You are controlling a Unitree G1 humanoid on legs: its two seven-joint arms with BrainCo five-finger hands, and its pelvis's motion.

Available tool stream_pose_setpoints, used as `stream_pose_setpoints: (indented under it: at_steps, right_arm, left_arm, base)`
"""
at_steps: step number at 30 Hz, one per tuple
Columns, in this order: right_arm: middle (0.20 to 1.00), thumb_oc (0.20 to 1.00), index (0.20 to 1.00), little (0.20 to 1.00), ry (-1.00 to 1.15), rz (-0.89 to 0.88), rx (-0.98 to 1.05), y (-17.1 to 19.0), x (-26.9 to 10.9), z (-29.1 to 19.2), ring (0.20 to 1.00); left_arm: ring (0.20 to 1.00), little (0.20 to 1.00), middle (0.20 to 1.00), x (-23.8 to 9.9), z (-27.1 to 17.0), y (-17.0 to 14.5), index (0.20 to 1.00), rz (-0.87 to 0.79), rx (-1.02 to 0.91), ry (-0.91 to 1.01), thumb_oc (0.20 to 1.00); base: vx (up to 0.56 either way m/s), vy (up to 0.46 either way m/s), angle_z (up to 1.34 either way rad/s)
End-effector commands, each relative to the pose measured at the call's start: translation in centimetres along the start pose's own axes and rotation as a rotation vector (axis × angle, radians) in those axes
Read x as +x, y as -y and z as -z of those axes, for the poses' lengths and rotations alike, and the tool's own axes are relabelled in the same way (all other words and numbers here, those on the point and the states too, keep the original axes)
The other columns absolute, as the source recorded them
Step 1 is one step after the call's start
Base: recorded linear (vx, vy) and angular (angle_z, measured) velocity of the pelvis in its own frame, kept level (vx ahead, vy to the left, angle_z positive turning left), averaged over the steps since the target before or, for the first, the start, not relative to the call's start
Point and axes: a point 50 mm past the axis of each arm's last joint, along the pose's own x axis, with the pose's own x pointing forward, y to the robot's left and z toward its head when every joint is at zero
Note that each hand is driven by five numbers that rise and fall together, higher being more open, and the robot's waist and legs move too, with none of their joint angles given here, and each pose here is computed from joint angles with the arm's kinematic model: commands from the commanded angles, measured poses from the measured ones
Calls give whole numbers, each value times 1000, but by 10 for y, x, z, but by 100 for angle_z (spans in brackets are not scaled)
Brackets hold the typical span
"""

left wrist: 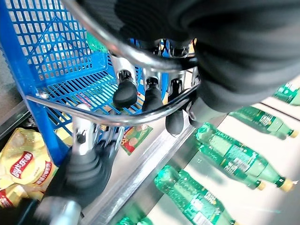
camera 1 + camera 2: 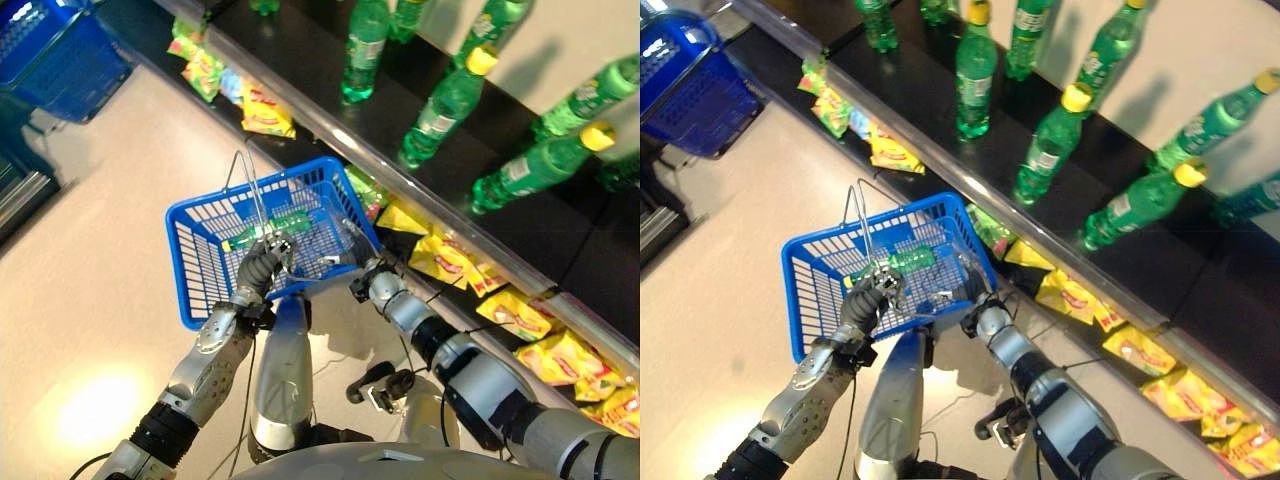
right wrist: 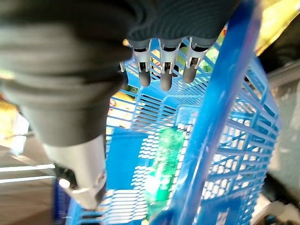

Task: Pick up the snacks into the basket

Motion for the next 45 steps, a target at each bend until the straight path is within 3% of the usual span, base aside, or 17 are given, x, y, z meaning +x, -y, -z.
stream_pose_setpoints:
  at_steps: [1,19,23,34,45]
  right_arm:
    - [1000,1000,1000,1000,29,18,33,16,-10,8,1000]
    - [1000,1000,1000,1000,-359,1,55,24,-107,121,1000]
    - [1000,1000,1000,1000,-475,2,162,16,-127,141,1000]
    - [1000,1000,1000,1000,-644,67,283,10,-139,164,1000]
    - [1000,1000,1000,1000,-794,223,383,19,-158,186,1000]
  left_arm:
    - [200,200,200,-1,-33,13,200,48,34,252,200]
    - [200,200,200,-24,22,-38,200,-213,-1,71,200]
    - [200,200,200,-39,47,-57,200,-324,-4,-19,200]
    - [200,200,200,-64,99,-76,200,-525,-33,-230,200]
    - [200,200,200,-65,110,-80,200,-605,-102,-257,200]
  base:
    - [29,15,-22]
    - [74,33,-10]
    - [98,9,-33]
    - [27,-26,-24]
    - [3,-27,-7]
